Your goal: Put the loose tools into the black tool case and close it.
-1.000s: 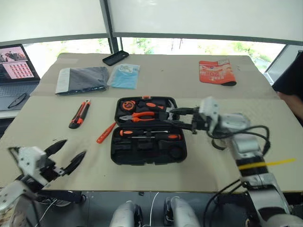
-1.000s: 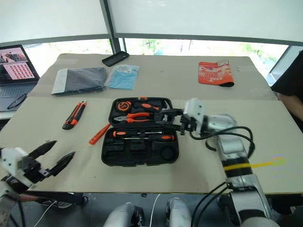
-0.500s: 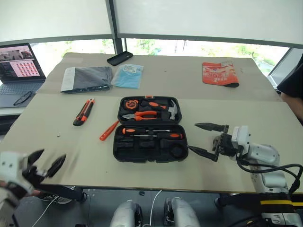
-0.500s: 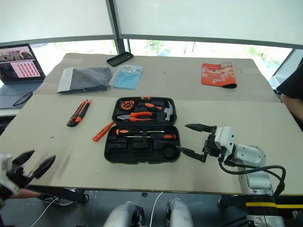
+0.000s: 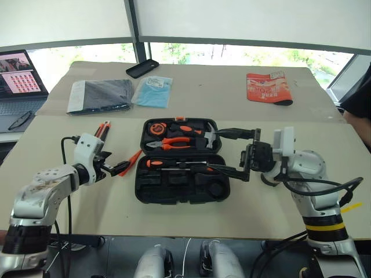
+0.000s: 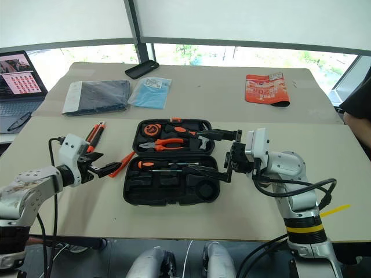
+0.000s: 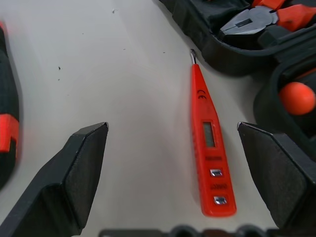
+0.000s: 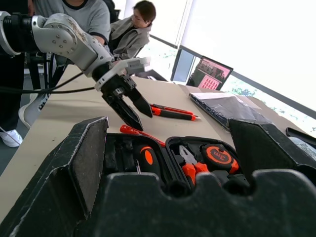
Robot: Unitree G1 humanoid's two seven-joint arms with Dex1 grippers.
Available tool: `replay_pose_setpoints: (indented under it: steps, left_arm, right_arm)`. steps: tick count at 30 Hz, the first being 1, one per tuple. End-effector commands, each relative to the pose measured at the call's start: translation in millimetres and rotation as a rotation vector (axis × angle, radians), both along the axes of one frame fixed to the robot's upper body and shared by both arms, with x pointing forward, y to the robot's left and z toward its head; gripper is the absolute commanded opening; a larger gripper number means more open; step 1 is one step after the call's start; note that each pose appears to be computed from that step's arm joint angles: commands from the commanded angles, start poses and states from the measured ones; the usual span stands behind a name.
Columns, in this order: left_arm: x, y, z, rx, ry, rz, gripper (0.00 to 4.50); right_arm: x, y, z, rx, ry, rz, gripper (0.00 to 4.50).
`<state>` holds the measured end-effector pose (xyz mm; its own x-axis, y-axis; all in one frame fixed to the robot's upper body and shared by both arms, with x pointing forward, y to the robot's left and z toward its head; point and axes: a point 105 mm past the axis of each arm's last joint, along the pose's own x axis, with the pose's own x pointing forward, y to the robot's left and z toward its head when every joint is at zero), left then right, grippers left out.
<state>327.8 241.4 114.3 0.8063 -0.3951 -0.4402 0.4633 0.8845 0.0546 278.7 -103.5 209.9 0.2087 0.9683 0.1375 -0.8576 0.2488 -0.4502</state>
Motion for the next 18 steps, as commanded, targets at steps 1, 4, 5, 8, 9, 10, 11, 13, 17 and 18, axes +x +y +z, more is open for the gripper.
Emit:
replay_pose_setpoints:
  steps: [1,4,5,8,9,10,11,13,17,18]
  left_arm:
    - [5,-8,-1,-0.004,-0.006,-0.025,4.5]
    - [6,-17,-9,-0.017,0.006,-0.057,4.5]
    - [6,-17,-13,-0.013,0.015,-0.056,4.5]
    - [7,-18,-21,0.0,0.019,-0.062,3.81]
    - [7,-18,-22,-0.003,0.015,-0.065,3.34]
    - [7,-17,-23,-0.003,0.007,-0.062,3.02]
    - [5,-16,-24,-0.004,-0.002,-0.067,2.64]
    - [3,-12,-26,0.009,-0.022,-0.073,1.86]
    - [3,-5,-17,-0.014,-0.097,-0.066,0.49]
    - [4,0,-14,-0.023,-0.115,-0.047,0.49]
  right_arm:
    - [-3,0,9,0.012,-0.039,-0.013,4.47]
    - [-4,-1,7,0.008,-0.035,-0.022,4.47]
    - [-4,-1,6,0.004,-0.034,-0.023,4.47]
    - [-5,0,5,0.001,-0.032,-0.022,4.5]
    - [-6,0,4,-0.001,-0.032,-0.022,4.5]
    - [-6,0,4,-0.002,-0.032,-0.021,4.5]
    - [-6,0,4,-0.003,-0.033,-0.021,4.5]
    - [-7,-1,4,-0.005,-0.03,-0.024,4.5]
    - [-9,-5,1,-0.013,-0.021,-0.029,4.5]
    - [-10,-6,-1,-0.017,-0.019,-0.031,4.5]
